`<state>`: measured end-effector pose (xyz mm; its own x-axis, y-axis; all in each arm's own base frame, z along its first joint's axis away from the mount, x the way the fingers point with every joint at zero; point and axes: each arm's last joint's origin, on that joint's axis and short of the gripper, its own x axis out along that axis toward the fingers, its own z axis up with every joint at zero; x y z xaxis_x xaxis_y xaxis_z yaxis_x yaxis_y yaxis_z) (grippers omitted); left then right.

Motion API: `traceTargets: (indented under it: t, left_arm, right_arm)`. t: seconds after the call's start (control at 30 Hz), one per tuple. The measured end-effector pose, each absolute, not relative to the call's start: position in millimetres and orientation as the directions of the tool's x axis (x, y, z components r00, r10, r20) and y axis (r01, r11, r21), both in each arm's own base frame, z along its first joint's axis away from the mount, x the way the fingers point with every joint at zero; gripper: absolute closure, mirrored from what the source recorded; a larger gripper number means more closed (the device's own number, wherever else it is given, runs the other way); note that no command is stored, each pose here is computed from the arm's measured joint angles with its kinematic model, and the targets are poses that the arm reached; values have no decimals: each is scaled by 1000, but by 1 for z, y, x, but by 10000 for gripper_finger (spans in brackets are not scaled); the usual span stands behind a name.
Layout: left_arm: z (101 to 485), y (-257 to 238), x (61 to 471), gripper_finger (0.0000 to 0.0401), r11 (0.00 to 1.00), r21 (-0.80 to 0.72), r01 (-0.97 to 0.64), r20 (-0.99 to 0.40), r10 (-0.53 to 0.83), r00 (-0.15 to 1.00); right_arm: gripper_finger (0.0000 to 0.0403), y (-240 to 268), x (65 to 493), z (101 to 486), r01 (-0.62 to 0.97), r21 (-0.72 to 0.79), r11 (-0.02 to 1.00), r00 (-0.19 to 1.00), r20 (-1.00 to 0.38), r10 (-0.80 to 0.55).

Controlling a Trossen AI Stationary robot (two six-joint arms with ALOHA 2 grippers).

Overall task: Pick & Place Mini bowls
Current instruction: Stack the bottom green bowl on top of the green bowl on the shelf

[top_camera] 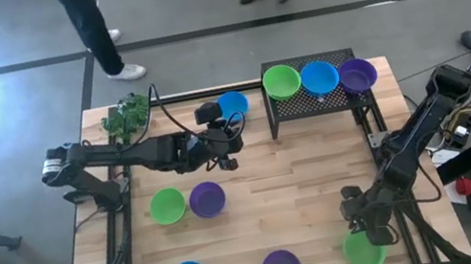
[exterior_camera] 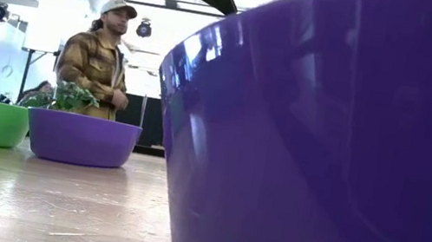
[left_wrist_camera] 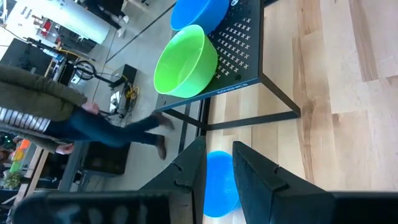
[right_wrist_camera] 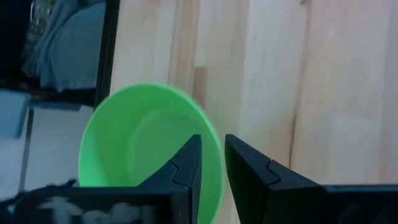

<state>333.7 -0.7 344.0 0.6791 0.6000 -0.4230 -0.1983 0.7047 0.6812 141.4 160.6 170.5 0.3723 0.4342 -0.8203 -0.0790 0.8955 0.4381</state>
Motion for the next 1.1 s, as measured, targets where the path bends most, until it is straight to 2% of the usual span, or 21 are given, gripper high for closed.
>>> traceTargets:
  t: [0.17, 0.37, 1.1]
  left_arm:
    - [344, -1, 334, 319, 705, 681, -199, -423, 600, 679]
    - [344, -1, 334, 319, 705, 680, -200, -423, 600, 679]
    - [344, -1, 333, 319, 708, 678, -201, -427, 600, 676]
  right_arm:
    - [335, 165, 135, 168, -150, 405, 902, 365, -825, 431]
    - [335, 162, 134, 167, -143, 344, 928, 403, -836, 372]
    - [335, 159, 127, 154, -147, 342, 928, 389, -843, 372]
